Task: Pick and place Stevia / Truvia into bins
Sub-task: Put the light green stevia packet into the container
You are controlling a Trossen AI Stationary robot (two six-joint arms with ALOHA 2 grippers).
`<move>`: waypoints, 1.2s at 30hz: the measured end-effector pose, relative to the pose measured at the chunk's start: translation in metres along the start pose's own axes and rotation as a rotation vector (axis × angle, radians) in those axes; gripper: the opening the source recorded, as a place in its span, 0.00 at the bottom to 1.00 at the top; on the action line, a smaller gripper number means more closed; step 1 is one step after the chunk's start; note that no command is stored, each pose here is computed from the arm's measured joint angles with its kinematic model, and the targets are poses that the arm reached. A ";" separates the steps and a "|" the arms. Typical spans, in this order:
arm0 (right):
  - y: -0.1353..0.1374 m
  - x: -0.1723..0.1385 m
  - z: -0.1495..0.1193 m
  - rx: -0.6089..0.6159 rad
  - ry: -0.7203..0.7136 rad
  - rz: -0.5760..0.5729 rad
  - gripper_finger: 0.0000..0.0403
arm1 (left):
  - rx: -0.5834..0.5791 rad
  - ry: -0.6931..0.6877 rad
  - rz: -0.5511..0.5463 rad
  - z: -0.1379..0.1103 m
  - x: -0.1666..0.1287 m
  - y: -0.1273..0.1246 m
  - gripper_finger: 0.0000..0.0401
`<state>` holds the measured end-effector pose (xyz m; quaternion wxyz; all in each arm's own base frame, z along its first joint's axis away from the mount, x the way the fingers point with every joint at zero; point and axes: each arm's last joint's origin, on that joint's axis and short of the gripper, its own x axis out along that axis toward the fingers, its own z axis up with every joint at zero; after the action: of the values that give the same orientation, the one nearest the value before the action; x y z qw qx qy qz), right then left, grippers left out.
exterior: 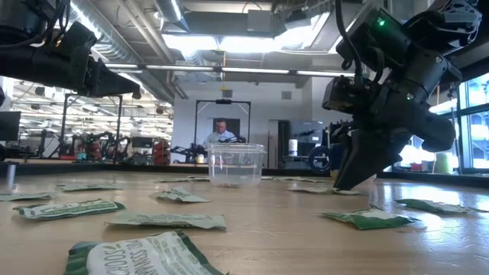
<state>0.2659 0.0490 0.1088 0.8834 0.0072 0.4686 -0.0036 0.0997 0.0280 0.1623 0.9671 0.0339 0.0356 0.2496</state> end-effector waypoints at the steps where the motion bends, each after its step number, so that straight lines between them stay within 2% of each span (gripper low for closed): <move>1: 0.000 0.000 0.000 0.000 0.000 0.000 0.06 | 0.000 0.000 0.000 0.000 0.000 0.000 0.21; 7: -0.001 -0.010 0.001 -0.001 -0.010 0.003 0.06 | 0.000 0.000 0.000 0.000 0.000 0.000 0.21; 14: -0.003 -0.029 0.016 -0.008 -0.123 0.012 0.06 | 0.000 0.000 0.000 0.000 0.000 0.000 0.21; 22: -0.014 -0.046 0.069 -0.171 -0.418 -0.038 0.06 | 0.000 0.000 -0.001 0.000 0.000 0.000 0.21; 27: -0.029 -0.054 0.092 -0.174 -0.508 -0.092 0.06 | 0.000 0.000 -0.001 0.000 0.000 0.000 0.21; 31: -0.040 -0.051 0.105 -0.143 -0.569 -0.123 0.06 | 0.000 0.000 -0.001 0.000 0.000 0.000 0.21; 36: -0.046 -0.032 0.112 -0.131 -0.545 -0.134 0.06 | 0.000 0.000 -0.002 0.000 0.000 0.000 0.21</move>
<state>0.3406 0.0015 0.1978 0.9731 -0.0821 0.2126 -0.0338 0.0997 0.0279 0.1623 0.9673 0.0339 0.0356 0.2487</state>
